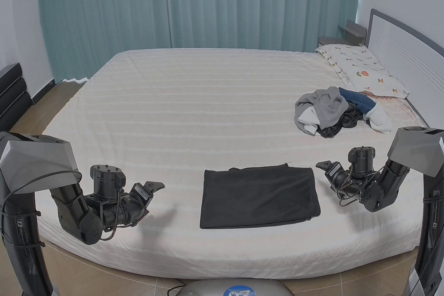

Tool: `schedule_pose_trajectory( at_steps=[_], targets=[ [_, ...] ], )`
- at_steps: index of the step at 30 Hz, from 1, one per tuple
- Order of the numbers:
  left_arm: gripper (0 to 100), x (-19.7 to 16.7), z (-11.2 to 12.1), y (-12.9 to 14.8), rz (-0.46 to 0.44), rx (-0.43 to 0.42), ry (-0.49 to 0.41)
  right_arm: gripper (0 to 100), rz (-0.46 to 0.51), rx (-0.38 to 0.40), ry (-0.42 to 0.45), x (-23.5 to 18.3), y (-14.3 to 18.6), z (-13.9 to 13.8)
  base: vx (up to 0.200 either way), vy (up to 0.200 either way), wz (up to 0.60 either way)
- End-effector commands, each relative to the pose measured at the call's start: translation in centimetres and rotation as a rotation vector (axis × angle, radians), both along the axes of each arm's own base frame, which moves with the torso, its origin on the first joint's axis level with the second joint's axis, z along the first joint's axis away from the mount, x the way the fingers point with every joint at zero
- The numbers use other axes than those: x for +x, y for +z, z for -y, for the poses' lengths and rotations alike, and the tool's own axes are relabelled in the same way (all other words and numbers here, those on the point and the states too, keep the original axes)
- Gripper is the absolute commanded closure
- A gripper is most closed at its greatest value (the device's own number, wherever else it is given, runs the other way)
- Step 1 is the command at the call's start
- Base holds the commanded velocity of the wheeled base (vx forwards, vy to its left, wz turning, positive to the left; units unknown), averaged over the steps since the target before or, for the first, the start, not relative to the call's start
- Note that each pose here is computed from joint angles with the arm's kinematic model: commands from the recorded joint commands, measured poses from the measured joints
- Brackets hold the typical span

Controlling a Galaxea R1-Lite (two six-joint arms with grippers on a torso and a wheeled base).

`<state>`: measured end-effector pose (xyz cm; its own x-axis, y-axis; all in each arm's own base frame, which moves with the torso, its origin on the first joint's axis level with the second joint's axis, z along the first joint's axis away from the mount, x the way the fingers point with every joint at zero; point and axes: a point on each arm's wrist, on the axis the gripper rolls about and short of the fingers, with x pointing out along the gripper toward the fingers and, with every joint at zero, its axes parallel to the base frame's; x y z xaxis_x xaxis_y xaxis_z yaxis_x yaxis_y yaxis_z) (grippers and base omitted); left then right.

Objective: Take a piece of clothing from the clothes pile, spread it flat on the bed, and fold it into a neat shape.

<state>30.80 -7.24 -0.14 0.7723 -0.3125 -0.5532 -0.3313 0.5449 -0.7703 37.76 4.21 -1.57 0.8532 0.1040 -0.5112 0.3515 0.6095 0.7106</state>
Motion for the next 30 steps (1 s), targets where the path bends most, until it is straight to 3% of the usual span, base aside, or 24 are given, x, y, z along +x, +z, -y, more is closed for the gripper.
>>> schedule_pose_trajectory(
  at_steps=[1,15,23,30],
  targets=[
    [0,-0.1,0.2,0.0,-0.001,0.001,-0.005,0,-0.003,0.0,0.001,0.0,-0.1,-0.1,0.0,-0.2,0.0],
    [0,-0.2,0.3,0.0,0.0,0.008,-0.013,0,-0.005,-0.001,0.006,-0.2,0.0,-0.2,0.0,-0.2,0.0],
    [0,0.3,0.9,-0.1,0.016,0.014,-0.033,0,0.0,0.0,0.015,-0.3,0.1,-0.6,0.0,0.0,0.0],
    [0,1.5,0.7,-0.3,0.067,0.097,-0.065,0,-0.002,0.0,0.024,-0.4,0.2,-0.9,0.0,0.0,0.0]
  ],
)
